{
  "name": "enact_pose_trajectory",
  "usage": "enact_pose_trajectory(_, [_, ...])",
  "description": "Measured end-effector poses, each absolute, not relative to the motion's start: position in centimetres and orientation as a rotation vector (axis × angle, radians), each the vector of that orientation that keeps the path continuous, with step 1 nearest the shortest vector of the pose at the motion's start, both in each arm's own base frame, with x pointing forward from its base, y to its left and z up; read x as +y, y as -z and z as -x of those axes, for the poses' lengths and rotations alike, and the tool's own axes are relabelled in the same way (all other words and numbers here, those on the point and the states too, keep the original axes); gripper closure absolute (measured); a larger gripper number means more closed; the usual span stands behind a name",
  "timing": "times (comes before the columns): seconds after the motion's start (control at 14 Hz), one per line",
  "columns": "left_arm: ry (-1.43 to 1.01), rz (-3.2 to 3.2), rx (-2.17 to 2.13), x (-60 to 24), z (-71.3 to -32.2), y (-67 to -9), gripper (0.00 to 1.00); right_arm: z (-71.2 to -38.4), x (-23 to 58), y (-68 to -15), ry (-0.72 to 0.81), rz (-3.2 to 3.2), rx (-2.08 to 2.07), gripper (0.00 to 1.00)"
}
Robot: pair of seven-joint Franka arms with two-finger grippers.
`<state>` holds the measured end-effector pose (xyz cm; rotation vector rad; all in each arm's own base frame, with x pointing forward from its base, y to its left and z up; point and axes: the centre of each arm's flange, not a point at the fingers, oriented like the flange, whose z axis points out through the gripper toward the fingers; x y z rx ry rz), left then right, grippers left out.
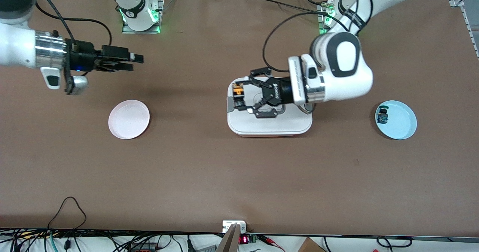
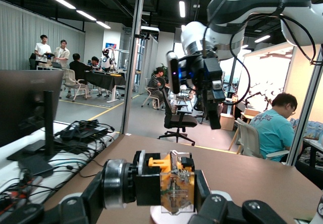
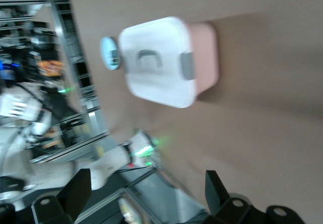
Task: Transfer orange switch to right arm and place
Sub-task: 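Hold the switch up with the left gripper while the right gripper approaches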
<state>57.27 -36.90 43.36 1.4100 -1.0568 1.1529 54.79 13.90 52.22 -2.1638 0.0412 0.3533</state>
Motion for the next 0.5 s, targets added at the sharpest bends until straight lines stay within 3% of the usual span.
enact_pose_trajectory(0.5, [-1.148, -1.419, -1.0, -41.3, -54.1, -42.8, 0.28, -55.7, 21.2, -47.5, -0.413, 1.87, -0.011, 0.0])
